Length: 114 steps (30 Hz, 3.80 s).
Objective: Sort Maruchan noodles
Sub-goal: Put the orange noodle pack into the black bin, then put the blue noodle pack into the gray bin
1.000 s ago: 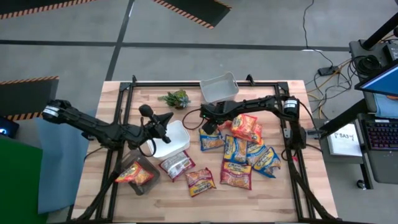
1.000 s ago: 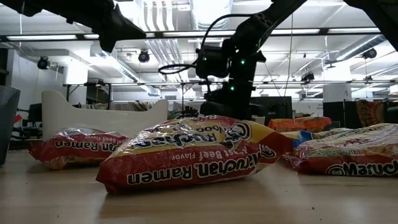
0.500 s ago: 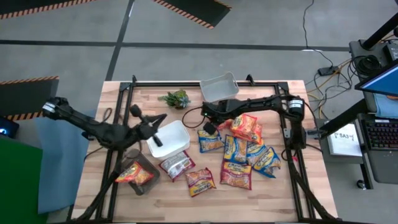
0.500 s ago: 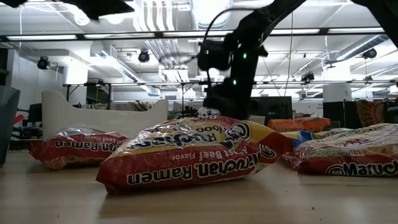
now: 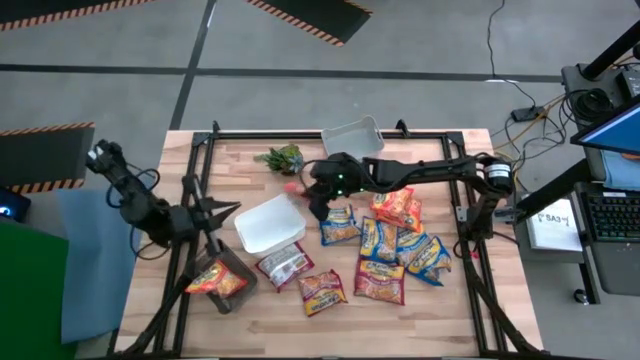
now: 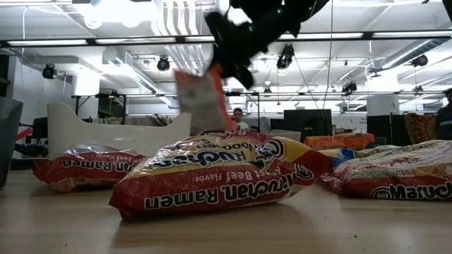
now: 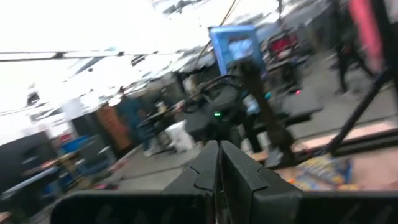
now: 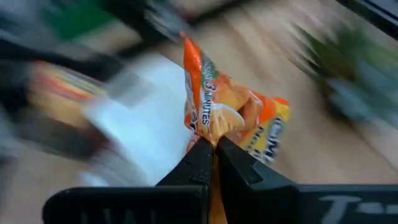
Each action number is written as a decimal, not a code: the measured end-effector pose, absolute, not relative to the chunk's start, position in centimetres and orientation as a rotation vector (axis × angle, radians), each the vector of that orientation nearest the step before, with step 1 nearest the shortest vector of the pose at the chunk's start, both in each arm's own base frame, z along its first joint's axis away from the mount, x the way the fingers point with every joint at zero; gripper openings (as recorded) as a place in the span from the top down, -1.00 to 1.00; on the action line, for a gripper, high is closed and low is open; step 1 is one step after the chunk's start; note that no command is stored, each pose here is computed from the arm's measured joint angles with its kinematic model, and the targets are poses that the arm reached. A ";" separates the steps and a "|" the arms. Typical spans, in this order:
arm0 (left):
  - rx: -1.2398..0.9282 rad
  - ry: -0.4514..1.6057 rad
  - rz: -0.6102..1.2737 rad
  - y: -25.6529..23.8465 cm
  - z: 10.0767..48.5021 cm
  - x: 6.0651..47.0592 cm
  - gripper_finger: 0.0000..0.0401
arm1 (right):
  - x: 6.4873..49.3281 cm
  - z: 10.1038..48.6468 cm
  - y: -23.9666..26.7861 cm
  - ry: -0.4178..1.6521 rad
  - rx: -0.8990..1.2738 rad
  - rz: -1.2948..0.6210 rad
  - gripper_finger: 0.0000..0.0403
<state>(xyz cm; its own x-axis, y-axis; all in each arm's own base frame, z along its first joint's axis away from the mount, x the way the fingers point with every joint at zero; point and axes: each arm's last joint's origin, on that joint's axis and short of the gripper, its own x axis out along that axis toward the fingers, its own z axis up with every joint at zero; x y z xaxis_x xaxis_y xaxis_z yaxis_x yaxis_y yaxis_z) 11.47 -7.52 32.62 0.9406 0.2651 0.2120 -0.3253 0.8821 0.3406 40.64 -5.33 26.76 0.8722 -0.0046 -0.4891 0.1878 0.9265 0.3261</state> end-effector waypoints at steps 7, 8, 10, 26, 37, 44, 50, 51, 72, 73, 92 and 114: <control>0.348 -0.217 0.252 -7.6 33.1 11.0 1.00 | 43.7 28.0 -3.0 0.126 0.343 0.164 0.96; 0.347 -0.218 0.252 -7.6 33.1 10.9 1.00 | 44.0 27.8 -2.7 0.093 0.330 0.180 0.96; 0.344 -0.221 0.253 -7.6 33.1 10.9 1.00 | 44.6 27.3 -2.0 0.031 0.305 0.208 0.96; 0.321 -0.248 0.264 -7.4 33.5 10.8 1.00 | 53.5 23.0 1.3 -0.115 0.325 0.497 0.96; 0.307 -0.249 0.262 -7.4 33.5 10.8 1.00 | 58.6 20.8 2.5 -0.112 0.309 0.642 0.96; 0.307 -0.248 0.262 -7.4 33.5 10.8 1.00 | 60.1 18.9 3.1 0.011 0.346 0.621 0.90; 0.307 -0.248 0.262 -7.4 33.5 10.8 1.00 | 60.1 19.0 4.5 0.056 0.310 0.611 0.55; 0.308 -0.248 0.262 -7.5 33.5 10.8 1.00 | 60.1 18.9 4.4 0.068 0.316 0.606 0.48; 0.323 -0.154 0.366 -7.4 32.9 11.0 1.00 | 51.9 28.7 1.5 0.713 0.192 0.588 0.22; 0.325 -0.148 0.373 -7.4 32.9 11.1 1.00 | 51.0 29.1 1.5 0.782 0.166 0.539 0.24; 0.385 -0.100 0.360 -8.4 32.0 12.1 1.00 | 41.4 24.3 0.3 1.276 0.255 0.430 0.36; 0.383 -0.091 0.357 -8.9 31.8 12.6 1.00 | 29.6 23.0 -3.5 1.095 0.467 -0.788 0.22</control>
